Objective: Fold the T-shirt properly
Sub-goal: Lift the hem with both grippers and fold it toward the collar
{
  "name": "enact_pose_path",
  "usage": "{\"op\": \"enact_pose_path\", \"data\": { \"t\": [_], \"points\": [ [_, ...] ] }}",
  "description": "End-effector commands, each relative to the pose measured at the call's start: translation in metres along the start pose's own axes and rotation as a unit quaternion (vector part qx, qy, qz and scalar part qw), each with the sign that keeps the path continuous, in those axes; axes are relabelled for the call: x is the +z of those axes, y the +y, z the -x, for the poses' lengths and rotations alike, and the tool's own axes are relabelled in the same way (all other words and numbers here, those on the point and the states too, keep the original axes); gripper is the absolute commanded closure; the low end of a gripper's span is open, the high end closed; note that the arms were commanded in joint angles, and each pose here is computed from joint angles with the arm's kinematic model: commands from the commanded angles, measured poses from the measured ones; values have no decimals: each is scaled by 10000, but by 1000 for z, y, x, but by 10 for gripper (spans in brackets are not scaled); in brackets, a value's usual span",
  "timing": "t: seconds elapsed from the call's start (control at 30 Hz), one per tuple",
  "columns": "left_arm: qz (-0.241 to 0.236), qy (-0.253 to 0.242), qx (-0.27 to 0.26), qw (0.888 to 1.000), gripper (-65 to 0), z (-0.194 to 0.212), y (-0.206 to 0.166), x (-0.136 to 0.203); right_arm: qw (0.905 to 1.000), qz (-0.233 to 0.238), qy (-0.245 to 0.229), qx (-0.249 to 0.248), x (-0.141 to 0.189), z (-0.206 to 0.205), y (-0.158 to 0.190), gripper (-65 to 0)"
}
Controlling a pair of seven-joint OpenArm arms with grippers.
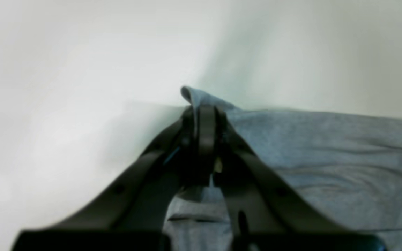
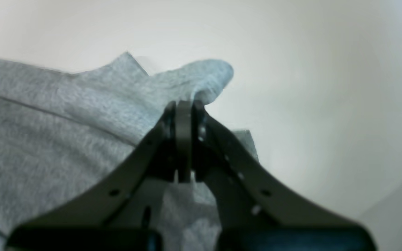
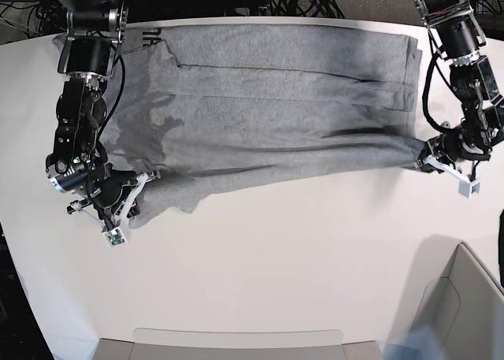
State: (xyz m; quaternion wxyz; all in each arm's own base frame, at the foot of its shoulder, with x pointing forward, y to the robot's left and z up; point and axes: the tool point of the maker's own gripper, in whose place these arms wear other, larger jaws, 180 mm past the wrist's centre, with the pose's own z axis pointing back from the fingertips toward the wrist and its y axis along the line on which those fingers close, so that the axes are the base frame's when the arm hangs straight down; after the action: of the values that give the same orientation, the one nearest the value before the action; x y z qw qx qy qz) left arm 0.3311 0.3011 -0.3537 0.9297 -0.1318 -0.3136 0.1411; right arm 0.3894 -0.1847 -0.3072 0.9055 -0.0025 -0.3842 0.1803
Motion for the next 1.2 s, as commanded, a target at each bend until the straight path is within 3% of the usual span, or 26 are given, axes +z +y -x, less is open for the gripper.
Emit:
{"op": "enact_pose_path", "data": {
  "t": [0.0,0.2,0.57,0.8,1.17],
  "points": [
    [-21,-218,-192,9996,0,-14,-2,12,9993,222,-284,-19,12,-14,-15,0],
    [-75,-90,-526,9985,0,-1,-10,26,9985,535,71,-122,41,12,-23,0],
    [-194,306,-488,9982,0,35,2,25,9951,955,273,12,84,57,-32,0],
    [-188,117,-977,9950,0,37,-16,45,9845,1419,965,354,120,88,-62,0],
    [-282,581,-994,9930,0,70,-9,49,9784,1192,1634,424,127,141,-46,0]
  ]
}}
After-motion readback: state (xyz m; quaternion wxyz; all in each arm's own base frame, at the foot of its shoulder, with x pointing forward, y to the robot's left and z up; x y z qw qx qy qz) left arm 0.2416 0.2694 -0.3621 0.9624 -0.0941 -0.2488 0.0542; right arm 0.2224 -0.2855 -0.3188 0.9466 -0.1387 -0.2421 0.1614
